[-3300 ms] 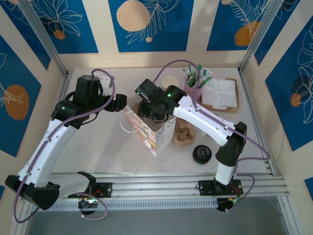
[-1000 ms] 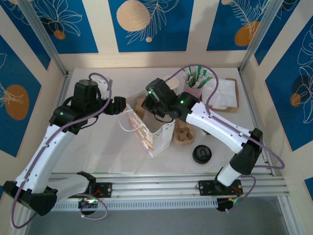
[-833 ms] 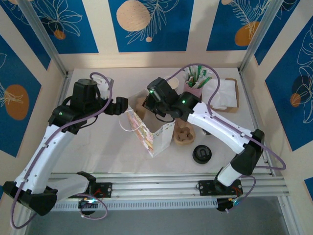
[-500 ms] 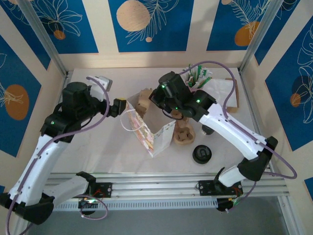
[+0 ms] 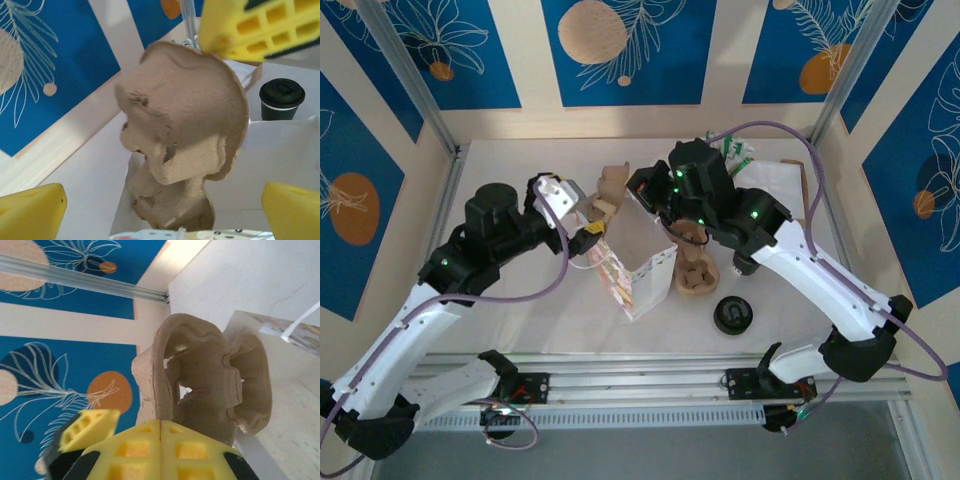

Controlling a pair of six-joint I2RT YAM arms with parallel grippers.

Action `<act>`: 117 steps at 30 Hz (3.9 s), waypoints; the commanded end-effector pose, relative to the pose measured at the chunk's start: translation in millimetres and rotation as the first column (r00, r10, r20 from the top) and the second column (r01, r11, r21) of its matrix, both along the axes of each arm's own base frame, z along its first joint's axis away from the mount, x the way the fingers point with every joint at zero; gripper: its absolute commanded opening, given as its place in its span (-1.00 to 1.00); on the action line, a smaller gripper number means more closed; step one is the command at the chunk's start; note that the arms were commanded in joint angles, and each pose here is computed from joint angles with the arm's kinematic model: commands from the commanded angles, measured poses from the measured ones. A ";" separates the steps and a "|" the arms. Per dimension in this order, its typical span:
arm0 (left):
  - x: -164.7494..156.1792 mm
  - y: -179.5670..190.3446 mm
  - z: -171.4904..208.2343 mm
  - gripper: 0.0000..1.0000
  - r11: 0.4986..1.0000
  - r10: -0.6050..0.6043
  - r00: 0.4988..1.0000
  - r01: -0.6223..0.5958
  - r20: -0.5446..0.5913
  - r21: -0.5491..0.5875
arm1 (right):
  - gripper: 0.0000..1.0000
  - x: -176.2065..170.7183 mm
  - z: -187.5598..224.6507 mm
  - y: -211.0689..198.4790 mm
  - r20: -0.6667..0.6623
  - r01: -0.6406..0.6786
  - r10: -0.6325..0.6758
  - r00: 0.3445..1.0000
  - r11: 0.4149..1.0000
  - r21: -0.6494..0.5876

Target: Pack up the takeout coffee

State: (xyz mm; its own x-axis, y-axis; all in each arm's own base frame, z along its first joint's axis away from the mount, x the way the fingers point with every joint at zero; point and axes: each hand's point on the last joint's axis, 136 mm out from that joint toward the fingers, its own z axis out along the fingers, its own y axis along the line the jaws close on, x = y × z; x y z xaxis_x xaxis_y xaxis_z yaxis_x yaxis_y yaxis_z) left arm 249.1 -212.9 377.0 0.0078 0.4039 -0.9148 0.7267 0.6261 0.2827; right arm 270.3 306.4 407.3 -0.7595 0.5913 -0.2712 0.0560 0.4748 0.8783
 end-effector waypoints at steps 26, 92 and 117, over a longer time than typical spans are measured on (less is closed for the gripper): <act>19.1 -33.5 39.7 0.68 0.978 0.155 0.978 -0.131 0.141 -0.162 | -1.00 -20.8 54.2 -1.4 0.145 0.002 -0.014 0.989 0.997 0.082; -35.1 -49.5 138.4 -0.15 0.766 -0.112 0.992 0.046 -0.063 -0.642 | 0.44 -60.9 72.1 -69.7 0.693 0.084 0.678 0.246 0.697 -0.712; -38.7 -55.8 139.2 -0.17 0.736 -0.159 0.986 0.078 -0.059 -0.673 | 0.13 -48.7 52.6 -26.3 0.716 0.121 0.667 0.203 0.709 -0.695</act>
State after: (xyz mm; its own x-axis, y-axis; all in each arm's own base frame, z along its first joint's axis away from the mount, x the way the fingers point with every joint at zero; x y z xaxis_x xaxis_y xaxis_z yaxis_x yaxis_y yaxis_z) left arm 218.4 -272.9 495.3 -0.1436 -0.2489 -0.9578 0.7880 0.5567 -0.2628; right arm 215.3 277.5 454.2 0.1938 -0.1818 -0.9640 -0.7964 0.5447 -0.2628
